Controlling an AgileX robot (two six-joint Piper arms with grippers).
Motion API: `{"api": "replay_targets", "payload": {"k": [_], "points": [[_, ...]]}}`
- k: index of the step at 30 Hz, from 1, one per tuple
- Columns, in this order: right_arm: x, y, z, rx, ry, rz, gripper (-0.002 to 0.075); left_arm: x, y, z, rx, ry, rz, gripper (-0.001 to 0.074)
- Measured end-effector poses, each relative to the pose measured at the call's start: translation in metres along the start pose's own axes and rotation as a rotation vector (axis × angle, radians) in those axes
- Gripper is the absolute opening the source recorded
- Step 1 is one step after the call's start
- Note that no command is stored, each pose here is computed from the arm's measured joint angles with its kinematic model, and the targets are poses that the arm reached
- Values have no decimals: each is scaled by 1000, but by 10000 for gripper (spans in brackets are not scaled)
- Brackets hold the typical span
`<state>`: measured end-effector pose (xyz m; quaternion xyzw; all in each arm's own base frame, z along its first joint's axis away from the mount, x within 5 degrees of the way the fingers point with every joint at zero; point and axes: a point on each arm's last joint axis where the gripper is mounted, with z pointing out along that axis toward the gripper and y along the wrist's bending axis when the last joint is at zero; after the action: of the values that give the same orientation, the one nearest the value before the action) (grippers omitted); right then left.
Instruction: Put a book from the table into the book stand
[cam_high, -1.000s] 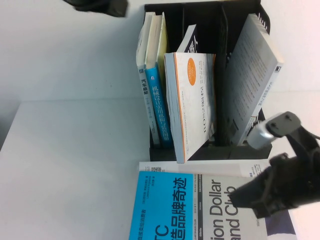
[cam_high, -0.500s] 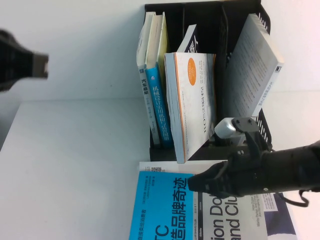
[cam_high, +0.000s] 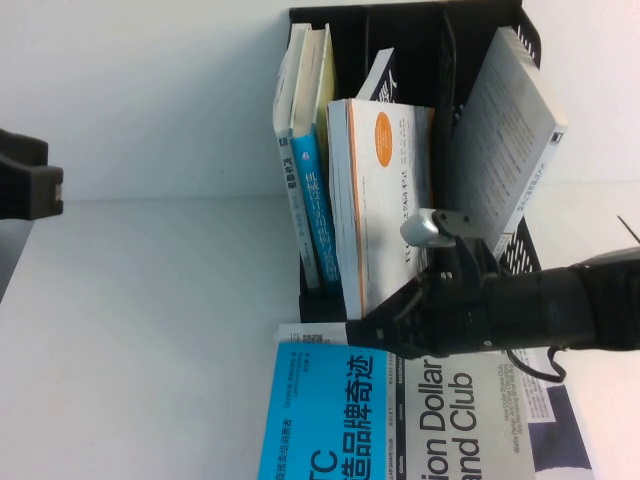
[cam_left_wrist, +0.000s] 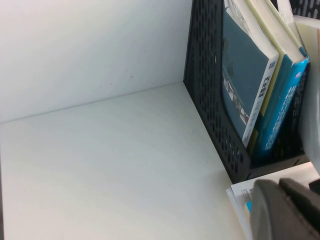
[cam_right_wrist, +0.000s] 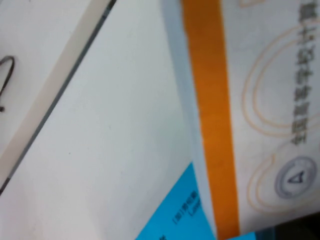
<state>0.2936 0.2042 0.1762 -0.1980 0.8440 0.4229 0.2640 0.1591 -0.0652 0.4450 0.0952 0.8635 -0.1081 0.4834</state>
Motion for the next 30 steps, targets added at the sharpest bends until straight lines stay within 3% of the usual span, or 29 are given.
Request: {"api": "replay_targets", "payload": {"k": [4,8,15,21,30], "points": [[-21,3,-3,41,-59,-45,-3,0,2,0,-17,-2,13,-2],[-51,10,-16,160,-167,-113,-3,0,3,0,-33,-6,25,-2],[-109,51,-63,253,-398,-368,-3,-1,4,0,-40,-8,35,-2],[-116,78,-82,135,-451,-403,-3,-1,5,0,-56,-11,49,-2],[-92,86,-74,4,-271,-455,-3,0,6,0,-65,3,55,-2]]}}
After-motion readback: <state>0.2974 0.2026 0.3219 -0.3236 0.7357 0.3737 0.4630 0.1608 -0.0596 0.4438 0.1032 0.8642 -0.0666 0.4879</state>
